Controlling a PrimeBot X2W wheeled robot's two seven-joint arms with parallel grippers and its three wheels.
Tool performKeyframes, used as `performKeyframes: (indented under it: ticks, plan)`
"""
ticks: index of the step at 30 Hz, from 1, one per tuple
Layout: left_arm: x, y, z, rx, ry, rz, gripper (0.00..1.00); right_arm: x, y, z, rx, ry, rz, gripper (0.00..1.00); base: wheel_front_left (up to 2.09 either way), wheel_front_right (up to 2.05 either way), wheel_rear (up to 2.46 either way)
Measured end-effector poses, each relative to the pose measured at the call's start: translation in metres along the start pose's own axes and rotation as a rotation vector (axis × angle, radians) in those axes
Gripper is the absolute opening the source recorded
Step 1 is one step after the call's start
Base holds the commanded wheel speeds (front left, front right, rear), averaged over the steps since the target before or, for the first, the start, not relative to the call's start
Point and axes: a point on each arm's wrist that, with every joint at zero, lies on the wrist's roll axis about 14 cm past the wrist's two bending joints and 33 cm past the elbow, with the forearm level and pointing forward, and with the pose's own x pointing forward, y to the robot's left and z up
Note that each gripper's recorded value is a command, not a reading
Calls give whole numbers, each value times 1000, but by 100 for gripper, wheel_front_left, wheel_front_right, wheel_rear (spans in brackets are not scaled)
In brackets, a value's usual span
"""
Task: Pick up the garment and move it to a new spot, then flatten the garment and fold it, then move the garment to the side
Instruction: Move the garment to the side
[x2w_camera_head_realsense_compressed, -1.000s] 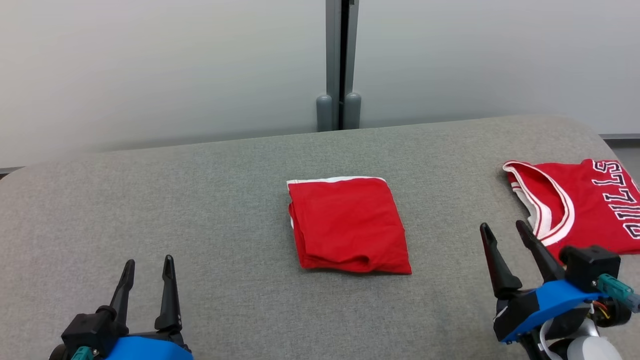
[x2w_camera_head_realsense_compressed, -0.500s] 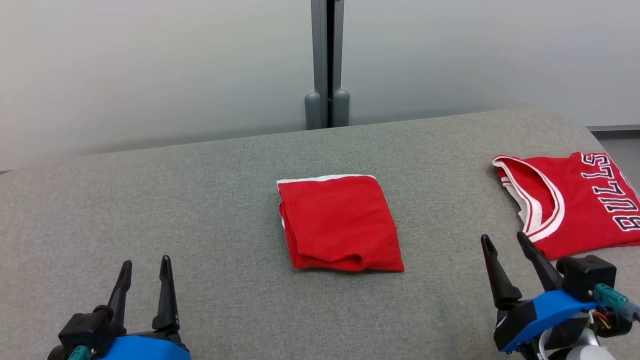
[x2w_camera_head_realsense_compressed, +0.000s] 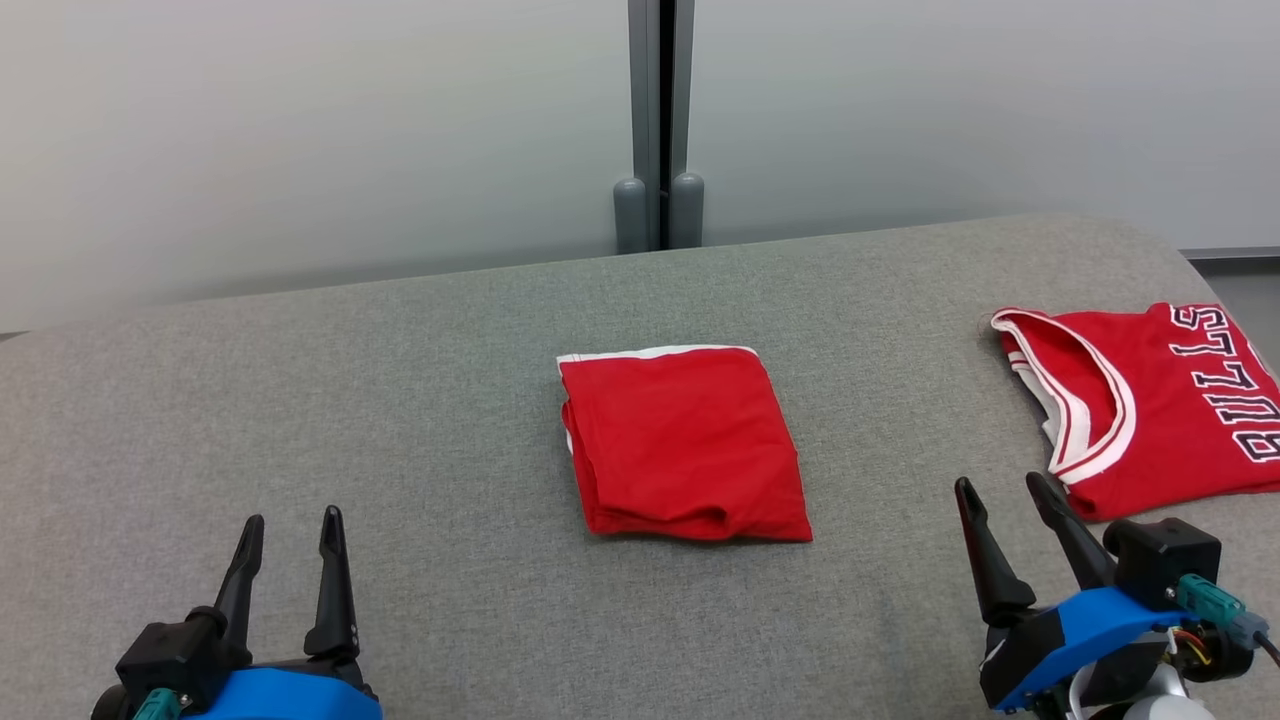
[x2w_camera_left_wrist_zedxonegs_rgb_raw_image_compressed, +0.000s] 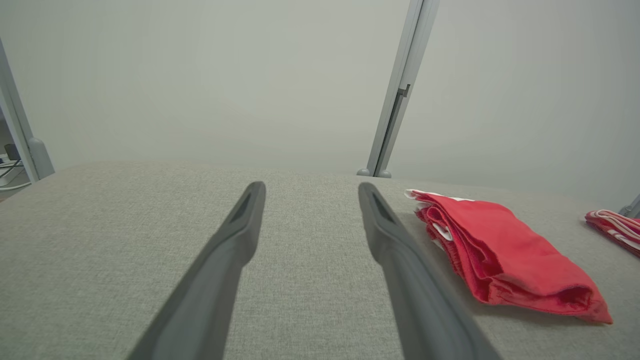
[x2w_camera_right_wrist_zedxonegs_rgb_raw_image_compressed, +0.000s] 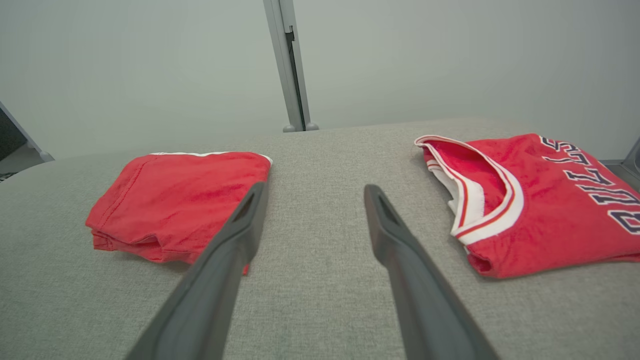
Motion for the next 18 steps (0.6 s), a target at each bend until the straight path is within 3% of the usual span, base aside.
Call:
performKeyframes:
  ticks: [10,18]
  plan:
    - [-1,2,-1,-5,3,9,100,8,8,-2,9,10,22,100,0,0,0]
    - [0,7,-1,-8,3,24,100,48,35,-2,52,96,106,100,0,0,0]
